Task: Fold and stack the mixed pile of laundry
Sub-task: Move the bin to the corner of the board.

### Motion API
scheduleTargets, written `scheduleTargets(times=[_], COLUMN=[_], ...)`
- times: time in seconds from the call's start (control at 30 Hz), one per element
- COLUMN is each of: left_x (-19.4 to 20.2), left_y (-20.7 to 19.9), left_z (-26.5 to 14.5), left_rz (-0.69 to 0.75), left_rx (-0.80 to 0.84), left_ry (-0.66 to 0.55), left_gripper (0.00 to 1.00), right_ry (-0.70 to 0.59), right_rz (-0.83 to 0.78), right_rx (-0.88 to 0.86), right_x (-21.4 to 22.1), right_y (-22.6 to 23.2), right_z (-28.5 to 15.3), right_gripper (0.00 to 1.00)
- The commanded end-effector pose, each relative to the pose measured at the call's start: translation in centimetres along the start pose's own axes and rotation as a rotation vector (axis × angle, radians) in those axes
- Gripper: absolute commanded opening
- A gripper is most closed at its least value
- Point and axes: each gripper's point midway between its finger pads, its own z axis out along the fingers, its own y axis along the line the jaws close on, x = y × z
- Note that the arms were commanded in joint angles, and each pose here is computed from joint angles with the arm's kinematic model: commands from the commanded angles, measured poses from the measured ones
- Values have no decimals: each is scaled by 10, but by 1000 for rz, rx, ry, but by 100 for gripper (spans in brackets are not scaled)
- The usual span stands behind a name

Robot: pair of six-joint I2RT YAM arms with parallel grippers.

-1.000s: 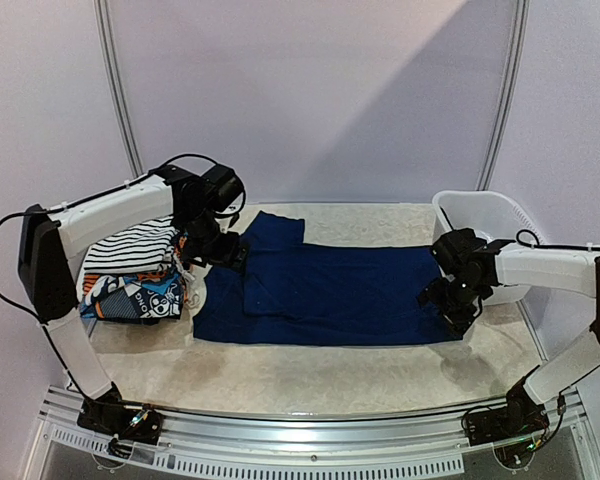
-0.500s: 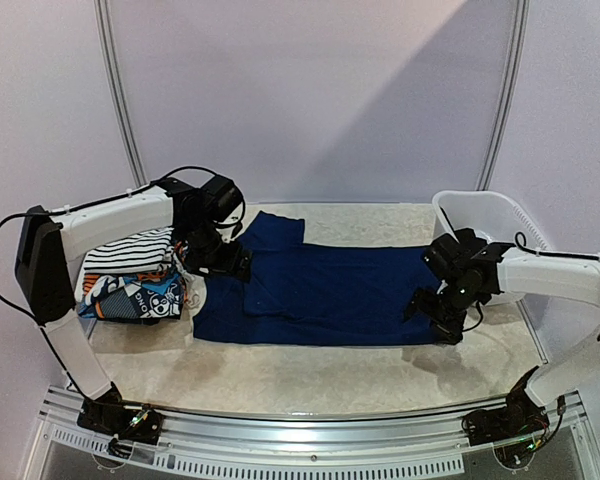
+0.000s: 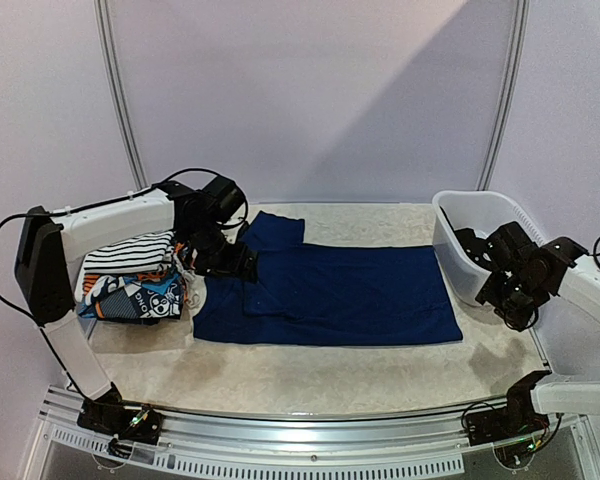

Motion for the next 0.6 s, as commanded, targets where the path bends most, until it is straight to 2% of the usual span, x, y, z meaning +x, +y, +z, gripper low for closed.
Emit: scheduleTargets(times=[0.0, 0.13, 0.3, 0.57], left_x=[-12, -12, -5, 1], left_y=[-18, -20, -17, -13], left_z=[-8, -14, -17, -12], left_rz=[47, 50, 45, 55], left_rx=[42, 37, 35, 17], left_ry=[-39, -44, -39, -17], left_gripper=[87, 86, 86, 86], right_ry=[-46, -44, -56, -50], right_rz=[-40, -68, -75, -127], right_rx=[108, 153, 106, 50], right_x=[-27, -48, -75, -110], right_y=[-16, -23, -20, 17], right_z=[18, 40, 60, 88], right_gripper=[68, 58, 45, 38])
